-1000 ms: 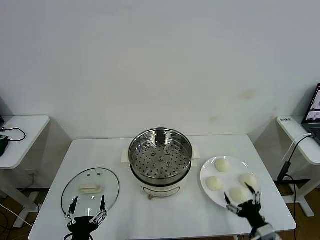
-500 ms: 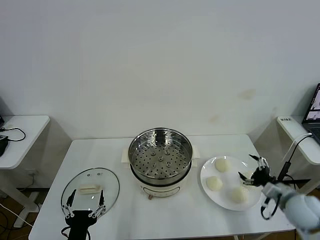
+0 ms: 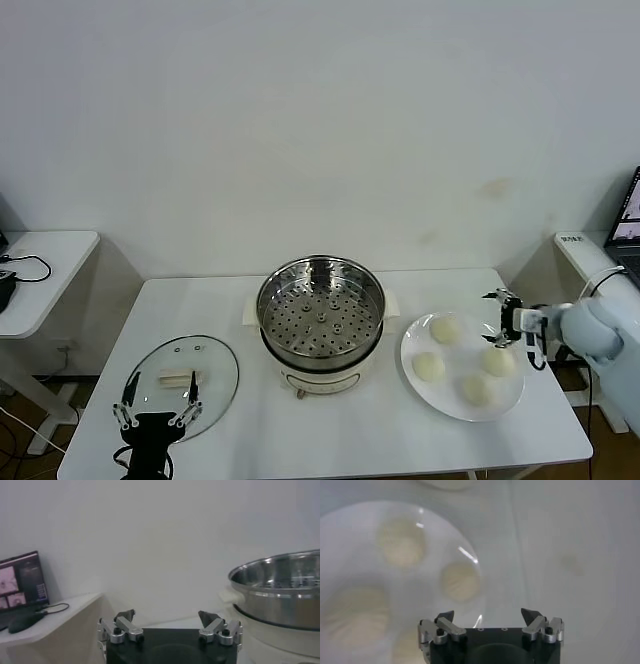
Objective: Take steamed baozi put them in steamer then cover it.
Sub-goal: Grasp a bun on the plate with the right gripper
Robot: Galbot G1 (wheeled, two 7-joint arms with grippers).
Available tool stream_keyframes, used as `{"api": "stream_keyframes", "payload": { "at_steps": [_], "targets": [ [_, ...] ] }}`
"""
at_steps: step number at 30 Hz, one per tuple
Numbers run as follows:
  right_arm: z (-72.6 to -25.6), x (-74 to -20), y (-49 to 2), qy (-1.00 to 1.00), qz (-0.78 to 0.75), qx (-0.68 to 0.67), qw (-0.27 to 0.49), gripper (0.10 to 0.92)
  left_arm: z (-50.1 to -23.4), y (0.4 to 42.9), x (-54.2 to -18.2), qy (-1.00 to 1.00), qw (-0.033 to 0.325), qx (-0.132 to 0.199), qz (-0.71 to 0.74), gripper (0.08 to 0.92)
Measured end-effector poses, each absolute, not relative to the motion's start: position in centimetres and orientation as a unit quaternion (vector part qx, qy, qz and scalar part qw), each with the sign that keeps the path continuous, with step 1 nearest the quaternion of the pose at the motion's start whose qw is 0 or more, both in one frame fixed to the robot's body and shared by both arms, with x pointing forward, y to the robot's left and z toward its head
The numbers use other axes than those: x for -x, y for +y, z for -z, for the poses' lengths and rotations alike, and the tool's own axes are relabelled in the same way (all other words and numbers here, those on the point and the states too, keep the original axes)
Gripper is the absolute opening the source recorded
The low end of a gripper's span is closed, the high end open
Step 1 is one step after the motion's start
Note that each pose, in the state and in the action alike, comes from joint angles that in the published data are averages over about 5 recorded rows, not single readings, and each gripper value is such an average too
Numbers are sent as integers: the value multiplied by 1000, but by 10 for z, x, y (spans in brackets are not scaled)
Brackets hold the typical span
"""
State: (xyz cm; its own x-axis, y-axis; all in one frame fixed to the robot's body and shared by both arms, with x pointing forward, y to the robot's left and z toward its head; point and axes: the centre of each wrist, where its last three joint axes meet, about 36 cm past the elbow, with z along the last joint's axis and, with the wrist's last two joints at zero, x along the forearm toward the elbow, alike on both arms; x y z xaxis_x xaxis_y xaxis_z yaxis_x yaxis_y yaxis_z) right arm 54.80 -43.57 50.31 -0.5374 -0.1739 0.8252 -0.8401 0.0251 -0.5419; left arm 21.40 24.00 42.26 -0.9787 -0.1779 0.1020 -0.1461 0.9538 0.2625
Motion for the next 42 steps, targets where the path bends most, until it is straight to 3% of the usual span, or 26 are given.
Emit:
{"api": "stream_keyframes", "payload": {
  "at_steps": [13,29,42],
  "targets": [
    [-476,-610,-403,-599,-583,-437,332,823,-425,246,-213,-984,62,-104,133,823],
    [-446,-644,-363,-573,-586,-453,351,822,-428,250,-213,-982,60,-110,139,823],
    [-438,-650,-355,-563,-590,-454,360,705,-426,250,-215,-982,61,-109,139,823]
  ]
}}
